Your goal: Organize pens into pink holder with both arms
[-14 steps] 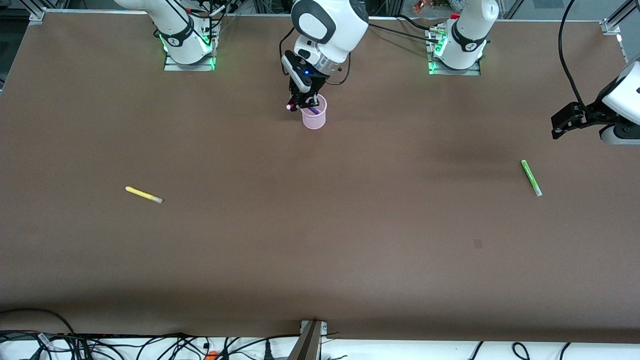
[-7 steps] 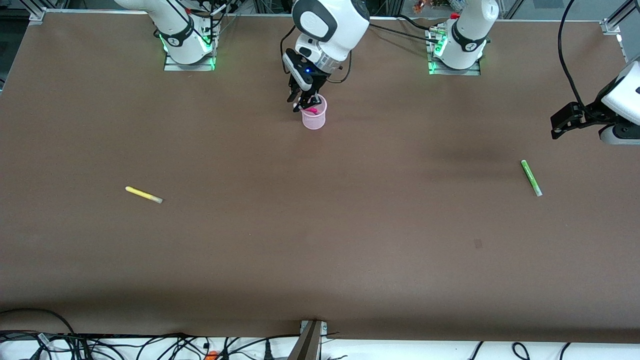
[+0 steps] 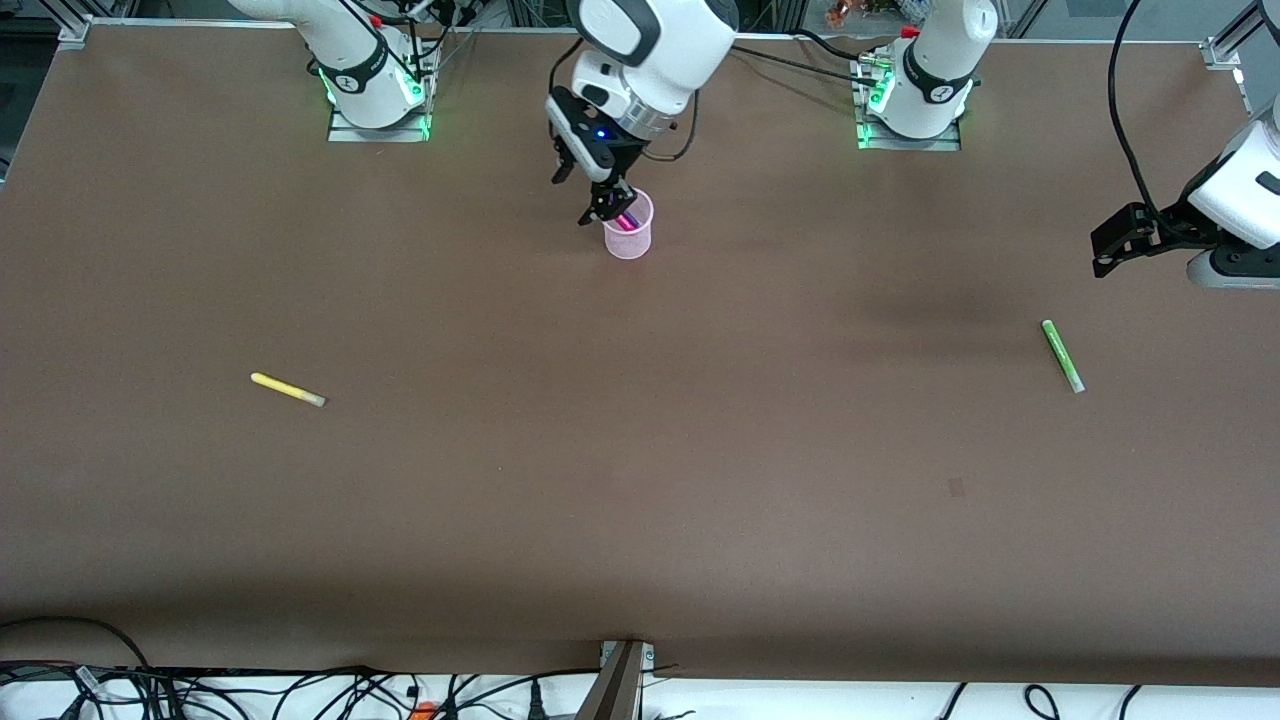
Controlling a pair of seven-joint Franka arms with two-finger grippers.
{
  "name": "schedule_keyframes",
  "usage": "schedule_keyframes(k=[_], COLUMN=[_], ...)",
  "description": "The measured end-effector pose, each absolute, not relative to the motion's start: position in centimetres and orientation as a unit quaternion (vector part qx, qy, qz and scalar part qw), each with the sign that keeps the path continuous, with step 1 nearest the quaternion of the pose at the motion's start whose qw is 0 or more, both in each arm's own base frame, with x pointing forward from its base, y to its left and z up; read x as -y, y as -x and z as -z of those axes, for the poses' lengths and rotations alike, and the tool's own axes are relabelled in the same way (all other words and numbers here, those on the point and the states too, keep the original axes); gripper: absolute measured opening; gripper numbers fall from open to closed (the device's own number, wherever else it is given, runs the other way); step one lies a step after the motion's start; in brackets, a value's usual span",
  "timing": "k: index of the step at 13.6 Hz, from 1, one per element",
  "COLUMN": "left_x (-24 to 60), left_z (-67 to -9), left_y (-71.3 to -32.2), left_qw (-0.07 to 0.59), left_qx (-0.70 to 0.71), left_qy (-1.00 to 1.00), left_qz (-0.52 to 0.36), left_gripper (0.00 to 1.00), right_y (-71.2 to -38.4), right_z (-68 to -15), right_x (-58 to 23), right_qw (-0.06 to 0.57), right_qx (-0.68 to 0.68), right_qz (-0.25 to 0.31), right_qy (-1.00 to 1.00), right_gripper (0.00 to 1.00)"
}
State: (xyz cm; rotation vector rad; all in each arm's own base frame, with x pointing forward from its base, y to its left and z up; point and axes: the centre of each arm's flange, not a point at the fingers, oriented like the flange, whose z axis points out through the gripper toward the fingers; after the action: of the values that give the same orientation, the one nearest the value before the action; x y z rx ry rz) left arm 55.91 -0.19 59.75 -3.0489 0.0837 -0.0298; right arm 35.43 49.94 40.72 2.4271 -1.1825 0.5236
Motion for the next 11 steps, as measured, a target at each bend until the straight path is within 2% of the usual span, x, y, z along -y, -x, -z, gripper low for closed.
schedule_keyframes(k=[3, 6, 8, 10, 11], left_x=[0.2, 0.2, 0.2, 0.3, 0.3], left_z=[-59.8, -59.8, -59.8, -59.8, -59.8], left_y=[-55.9, -55.9, -55.9, -55.9, -55.9], left_qw=[0.046, 0.046, 0.046, 0.046, 0.046], left_qx=[-0.028, -0.028, -0.028, -0.028, -0.029], left_qy=[0.999, 0.999, 0.999, 0.999, 0.998], left_qz=[0.01, 0.01, 0.01, 0.01, 0.011], left_gripper=[1.0, 1.0, 1.0, 1.0, 1.0], right_y=[-40.6, -45.0, -47.3, -49.4, -50.4], right_z=[-48.9, -54.5, -56.8, -58.0, -58.3], right_x=[-43.0, -34.1, -28.1, -22.4, -19.7], right_qw=[0.181, 0.16, 0.148, 0.129, 0.115], right_qx=[0.378, 0.317, 0.259, 0.196, 0.168], right_qz=[-0.109, -0.039, -0.007, 0.023, 0.038], right_qy=[-0.901, -0.934, -0.954, -0.972, -0.978], right_gripper=[0.78, 0.81, 0.85, 0.96, 0.96])
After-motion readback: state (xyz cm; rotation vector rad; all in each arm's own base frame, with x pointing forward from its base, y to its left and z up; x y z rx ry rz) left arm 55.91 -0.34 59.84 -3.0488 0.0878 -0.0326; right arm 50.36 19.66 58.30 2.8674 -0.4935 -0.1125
